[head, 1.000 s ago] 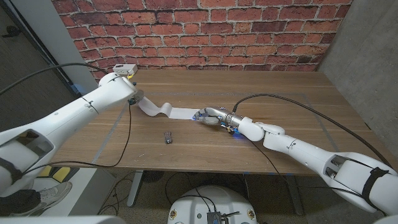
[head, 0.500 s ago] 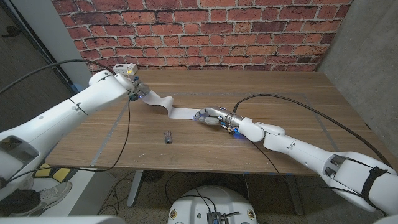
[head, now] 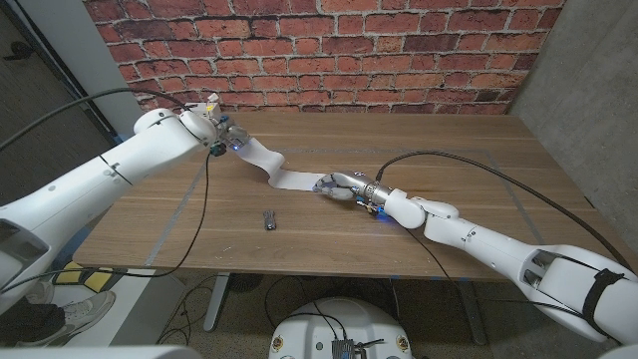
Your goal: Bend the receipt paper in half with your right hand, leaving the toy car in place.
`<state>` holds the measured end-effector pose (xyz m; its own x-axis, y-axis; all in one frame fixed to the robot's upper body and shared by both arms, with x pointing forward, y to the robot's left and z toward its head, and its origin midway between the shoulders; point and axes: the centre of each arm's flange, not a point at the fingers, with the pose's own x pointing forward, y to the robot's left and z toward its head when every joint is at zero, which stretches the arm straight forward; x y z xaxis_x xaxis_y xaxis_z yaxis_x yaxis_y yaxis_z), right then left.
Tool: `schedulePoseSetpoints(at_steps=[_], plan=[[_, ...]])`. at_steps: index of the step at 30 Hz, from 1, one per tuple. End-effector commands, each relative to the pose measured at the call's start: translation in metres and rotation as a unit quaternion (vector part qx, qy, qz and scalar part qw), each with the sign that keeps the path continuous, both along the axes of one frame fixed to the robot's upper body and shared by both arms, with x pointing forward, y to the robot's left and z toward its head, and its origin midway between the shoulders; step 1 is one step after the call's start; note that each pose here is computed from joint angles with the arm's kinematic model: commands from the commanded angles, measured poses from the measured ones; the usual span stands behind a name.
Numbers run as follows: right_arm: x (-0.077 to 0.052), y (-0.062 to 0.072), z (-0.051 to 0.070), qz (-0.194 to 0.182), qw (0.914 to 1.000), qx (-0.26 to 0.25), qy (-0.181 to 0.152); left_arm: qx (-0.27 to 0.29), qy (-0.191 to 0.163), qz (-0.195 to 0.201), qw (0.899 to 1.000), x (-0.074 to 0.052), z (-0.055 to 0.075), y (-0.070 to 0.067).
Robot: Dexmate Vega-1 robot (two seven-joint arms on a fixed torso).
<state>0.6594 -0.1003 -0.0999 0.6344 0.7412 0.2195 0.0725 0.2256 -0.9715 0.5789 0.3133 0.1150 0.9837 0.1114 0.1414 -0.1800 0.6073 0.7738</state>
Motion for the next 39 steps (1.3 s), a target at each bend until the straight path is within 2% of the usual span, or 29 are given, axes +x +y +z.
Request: schedulePoseSetpoints(at_steps=[1, 6, 14, 17, 22, 31, 36, 39], plan=[[-0.003, -0.005, -0.006, -0.004, 1.0, -0.001, 0.001, 0.036, 0.022, -0.012, 0.999, 0.002, 0.009, -0.019], [-0.005, -0.007, -0.008, -0.004, 1.0, -0.002, 0.001, 0.04, 0.013, -0.002, 0.999, 0.004, 0.01, -0.023], [-0.008, -0.009, -0.01, -0.003, 1.0, -0.005, 0.001, 0.024, 0.005, -0.033, 0.999, 0.015, 0.005, -0.03], [-0.009, -0.009, -0.011, -0.003, 1.0, -0.006, 0.001, -0.005, -0.008, -0.069, 0.998, 0.02, 0.003, -0.031], [-0.009, -0.01, -0.013, -0.002, 1.0, -0.005, 0.003, -0.047, -0.026, -0.148, 0.988, 0.026, 0.003, -0.037], [-0.009, -0.012, -0.013, -0.004, 1.0, -0.004, 0.003, -0.072, 0.001, -0.24, 0.968, 0.036, 0.007, -0.052], [-0.009, -0.013, -0.014, -0.004, 1.0, -0.004, 0.005, -0.06, 0.015, -0.243, 0.968, 0.041, 0.006, -0.059], [-0.009, -0.014, -0.014, -0.004, 1.0, -0.004, 0.006, -0.042, 0.034, -0.236, 0.97, 0.044, 0.004, -0.064]])
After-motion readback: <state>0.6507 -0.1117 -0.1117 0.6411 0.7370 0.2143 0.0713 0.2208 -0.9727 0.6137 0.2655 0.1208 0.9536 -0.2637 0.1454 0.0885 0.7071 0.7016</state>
